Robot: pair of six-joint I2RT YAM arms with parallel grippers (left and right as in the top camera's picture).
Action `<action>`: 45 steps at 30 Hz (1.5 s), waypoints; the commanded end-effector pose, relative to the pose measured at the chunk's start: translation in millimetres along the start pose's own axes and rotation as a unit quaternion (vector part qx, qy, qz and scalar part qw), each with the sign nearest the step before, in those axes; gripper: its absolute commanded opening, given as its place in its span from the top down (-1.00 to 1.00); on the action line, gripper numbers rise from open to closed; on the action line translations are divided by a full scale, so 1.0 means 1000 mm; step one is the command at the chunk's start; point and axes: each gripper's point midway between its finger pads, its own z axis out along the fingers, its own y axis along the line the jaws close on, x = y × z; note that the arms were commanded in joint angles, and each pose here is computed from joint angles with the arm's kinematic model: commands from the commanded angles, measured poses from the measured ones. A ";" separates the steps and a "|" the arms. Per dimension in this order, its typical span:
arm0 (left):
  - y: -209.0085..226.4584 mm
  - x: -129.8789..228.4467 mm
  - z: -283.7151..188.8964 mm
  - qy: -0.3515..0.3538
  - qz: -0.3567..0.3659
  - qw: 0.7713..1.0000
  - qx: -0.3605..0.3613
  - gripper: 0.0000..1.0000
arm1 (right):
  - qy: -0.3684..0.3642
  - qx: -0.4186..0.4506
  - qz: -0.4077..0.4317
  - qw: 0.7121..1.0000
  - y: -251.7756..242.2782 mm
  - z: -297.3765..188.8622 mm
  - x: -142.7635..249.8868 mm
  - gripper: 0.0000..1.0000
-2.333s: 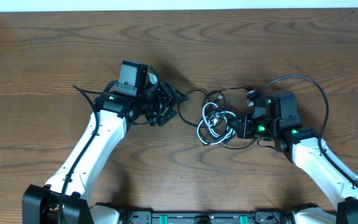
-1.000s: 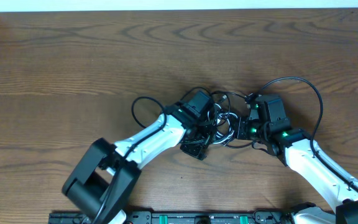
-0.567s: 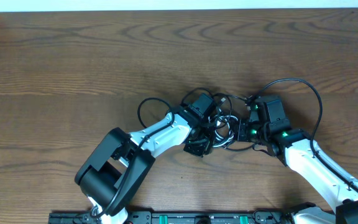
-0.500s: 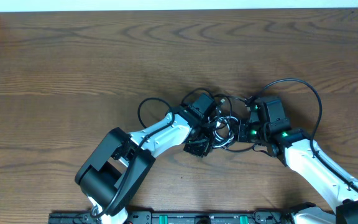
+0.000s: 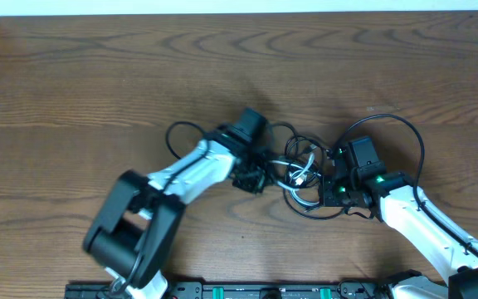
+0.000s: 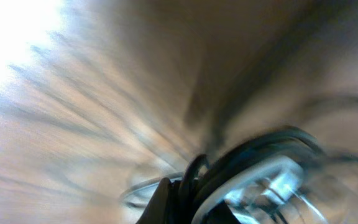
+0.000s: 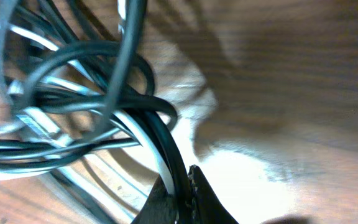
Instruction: Untangle cables
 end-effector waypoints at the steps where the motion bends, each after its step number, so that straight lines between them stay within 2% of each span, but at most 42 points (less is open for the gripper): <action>1: -0.035 0.011 -0.040 0.041 0.056 0.994 0.081 0.85 | -0.021 0.075 -0.015 0.997 -0.025 -0.003 -0.007 0.95; 6: -0.072 0.053 -0.076 0.115 0.146 0.967 0.176 0.85 | -0.030 0.044 -0.005 0.999 -0.014 -0.002 -0.013 0.98; 10: -0.091 0.089 -0.095 0.167 0.219 0.933 0.231 0.85 | -0.024 -0.074 -0.028 0.997 0.029 -0.003 -0.015 0.98; 14: -0.099 0.110 -0.106 0.204 0.236 0.915 0.255 0.85 | -0.029 -0.217 -0.080 0.972 0.080 -0.019 -0.019 0.98; 17: -0.110 0.121 -0.121 0.225 0.246 0.899 0.284 0.85 | -0.045 -0.252 -0.096 0.962 0.093 -0.026 -0.026 0.98; 21: -0.131 0.129 -0.162 0.249 0.279 0.858 0.351 0.85 | -0.074 -0.170 -0.078 0.980 0.067 -0.015 -0.039 0.98; 24: -0.142 0.129 -0.192 0.253 0.304 0.829 0.396 0.85 | -0.084 -0.052 -0.010 0.995 0.024 -0.006 -0.043 0.98; 27: -0.147 0.123 -0.211 0.246 0.318 0.811 0.424 0.85 | -0.094 0.050 0.067 0.992 -0.016 -0.005 -0.041 0.98; 31: -0.150 0.114 -0.216 0.238 0.313 0.813 0.430 0.85 | -0.105 0.092 0.100 0.985 -0.032 -0.008 -0.040 0.95; 36: -0.153 0.105 -0.217 0.204 0.347 0.799 0.446 0.85 | -0.094 0.046 0.082 0.991 -0.014 -0.009 -0.041 0.96; 37: -0.152 0.104 -0.215 0.200 0.350 0.801 0.443 0.85 | -0.087 0.020 0.061 0.994 -0.003 -0.011 -0.041 0.83; 39: -0.151 0.098 -0.206 0.192 0.350 0.809 0.432 0.85 | -0.078 -0.038 0.021 0.996 0.021 -0.021 -0.041 0.45; 41: -0.149 0.087 -0.193 0.178 0.331 0.830 0.413 0.85 | -0.079 -0.074 -0.003 0.994 0.036 -0.037 -0.041 0.17; 45: -0.139 0.056 -0.161 0.152 0.239 0.890 0.357 0.85 | -0.100 -0.077 -0.037 0.991 0.041 -0.077 -0.043 -0.04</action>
